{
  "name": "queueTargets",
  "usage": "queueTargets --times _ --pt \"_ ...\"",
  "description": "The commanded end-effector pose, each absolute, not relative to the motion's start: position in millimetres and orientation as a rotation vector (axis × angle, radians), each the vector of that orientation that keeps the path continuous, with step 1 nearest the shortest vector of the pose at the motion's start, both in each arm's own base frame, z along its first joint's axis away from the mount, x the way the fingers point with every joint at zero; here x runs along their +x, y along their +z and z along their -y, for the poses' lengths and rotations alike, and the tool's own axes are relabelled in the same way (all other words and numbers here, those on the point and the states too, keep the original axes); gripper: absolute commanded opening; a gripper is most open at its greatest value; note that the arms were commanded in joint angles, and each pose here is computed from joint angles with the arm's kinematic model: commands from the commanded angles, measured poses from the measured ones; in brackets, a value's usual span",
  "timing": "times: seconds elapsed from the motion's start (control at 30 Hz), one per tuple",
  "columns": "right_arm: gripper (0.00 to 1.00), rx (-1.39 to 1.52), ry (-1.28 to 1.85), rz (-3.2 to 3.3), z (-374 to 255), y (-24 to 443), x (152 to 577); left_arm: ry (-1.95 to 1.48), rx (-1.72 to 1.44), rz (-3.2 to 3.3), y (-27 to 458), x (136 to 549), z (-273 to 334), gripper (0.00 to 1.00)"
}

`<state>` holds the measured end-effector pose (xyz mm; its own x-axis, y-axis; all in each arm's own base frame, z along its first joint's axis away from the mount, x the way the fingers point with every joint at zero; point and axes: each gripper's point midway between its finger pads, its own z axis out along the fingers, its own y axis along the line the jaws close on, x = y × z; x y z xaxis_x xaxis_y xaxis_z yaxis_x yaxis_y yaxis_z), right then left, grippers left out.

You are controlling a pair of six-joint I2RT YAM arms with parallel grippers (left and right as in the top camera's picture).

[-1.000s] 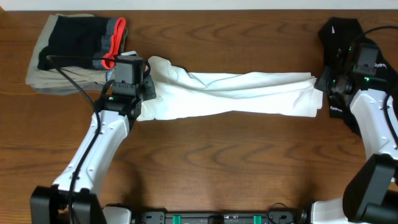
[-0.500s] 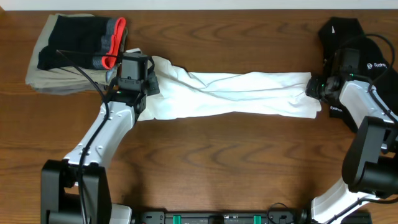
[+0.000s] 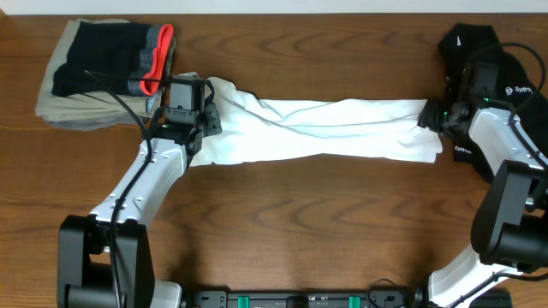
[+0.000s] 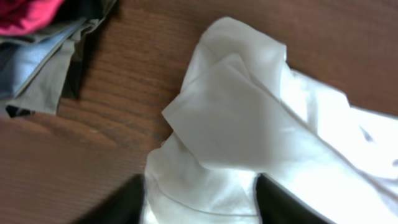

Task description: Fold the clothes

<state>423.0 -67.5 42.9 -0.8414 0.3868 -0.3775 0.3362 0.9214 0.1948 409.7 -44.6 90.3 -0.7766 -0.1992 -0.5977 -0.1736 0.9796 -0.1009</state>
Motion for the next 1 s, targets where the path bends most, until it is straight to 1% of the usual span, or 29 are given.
queueTargets --times 0.0,0.1,0.13,0.17,0.27,0.5,0.63,0.7,0.87,0.9,0.97 --pt "0.62 0.526 0.152 -2.648 77 48 427 -0.057 -0.241 -2.478 95 411 45 0.81" --pt "0.69 0.542 0.115 -2.664 83 39 425 -0.043 -0.202 -2.484 99 408 44 0.96" --pt "0.69 0.537 0.103 -2.676 84 34 425 -0.035 -0.192 -2.483 102 407 43 0.99" --pt "0.72 0.531 0.101 -2.689 84 29 424 -0.029 -0.196 -2.479 105 405 41 0.98" --pt "0.75 0.516 0.092 -2.742 84 10 419 -0.024 -0.205 -2.464 118 400 34 0.98" --pt "0.76 0.533 0.147 -2.851 73 -18 401 -0.010 -0.263 -2.426 145 386 14 0.98" --pt "0.76 0.525 0.224 -2.909 60 -29 391 0.002 -0.294 -2.424 150 380 4 0.98" --pt "0.71 0.489 0.265 -2.935 51 -36 389 0.009 -0.313 -2.428 149 379 -2 0.98" --pt "0.50 0.449 0.312 -2.972 34 -50 386 0.032 -0.366 -2.438 147 375 -18 0.98" --pt "0.44 0.443 0.324 -2.969 31 -50 388 0.036 -0.377 -2.438 146 375 -22 0.98" --pt "0.27 0.435 0.322 -2.956 31 -51 391 0.041 -0.393 -2.436 146 374 -26 0.98"
